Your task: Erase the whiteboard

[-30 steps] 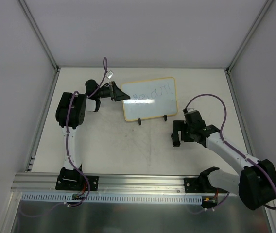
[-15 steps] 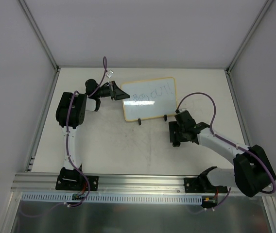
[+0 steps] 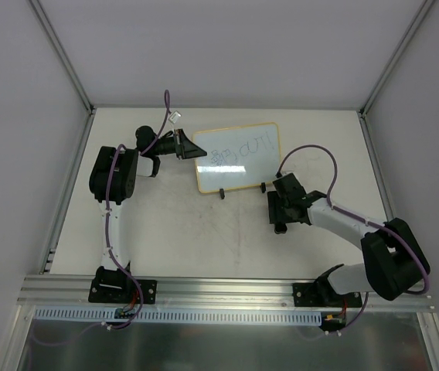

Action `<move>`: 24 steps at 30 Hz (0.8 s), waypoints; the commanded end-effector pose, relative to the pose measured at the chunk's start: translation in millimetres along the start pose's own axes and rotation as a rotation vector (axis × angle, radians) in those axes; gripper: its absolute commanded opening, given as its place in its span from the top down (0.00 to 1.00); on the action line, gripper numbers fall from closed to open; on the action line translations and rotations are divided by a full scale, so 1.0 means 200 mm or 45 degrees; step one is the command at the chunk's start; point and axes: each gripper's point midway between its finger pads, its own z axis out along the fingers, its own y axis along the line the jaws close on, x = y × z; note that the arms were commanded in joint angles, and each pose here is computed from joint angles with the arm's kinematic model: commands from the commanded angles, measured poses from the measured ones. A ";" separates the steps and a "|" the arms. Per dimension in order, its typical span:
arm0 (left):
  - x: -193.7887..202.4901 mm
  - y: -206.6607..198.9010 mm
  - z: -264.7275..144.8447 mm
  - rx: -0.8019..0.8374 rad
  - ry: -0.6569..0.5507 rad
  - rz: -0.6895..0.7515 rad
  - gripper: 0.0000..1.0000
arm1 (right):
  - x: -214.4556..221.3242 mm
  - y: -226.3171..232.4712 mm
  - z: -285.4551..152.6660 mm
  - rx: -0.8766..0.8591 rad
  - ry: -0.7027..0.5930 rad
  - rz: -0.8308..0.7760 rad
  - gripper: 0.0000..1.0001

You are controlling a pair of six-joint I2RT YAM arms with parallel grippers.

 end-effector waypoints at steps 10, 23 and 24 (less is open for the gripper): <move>-0.05 -0.08 0.02 0.108 0.000 0.281 0.98 | -0.06 0.07 0.01 -0.011 -0.050 0.022 0.49; -0.04 -0.09 0.02 0.121 0.017 0.273 1.00 | -0.05 0.07 0.00 0.000 -0.053 0.031 0.91; -0.04 -0.09 0.02 0.120 0.016 0.275 1.00 | -0.05 0.07 0.00 -0.003 -0.054 0.029 0.94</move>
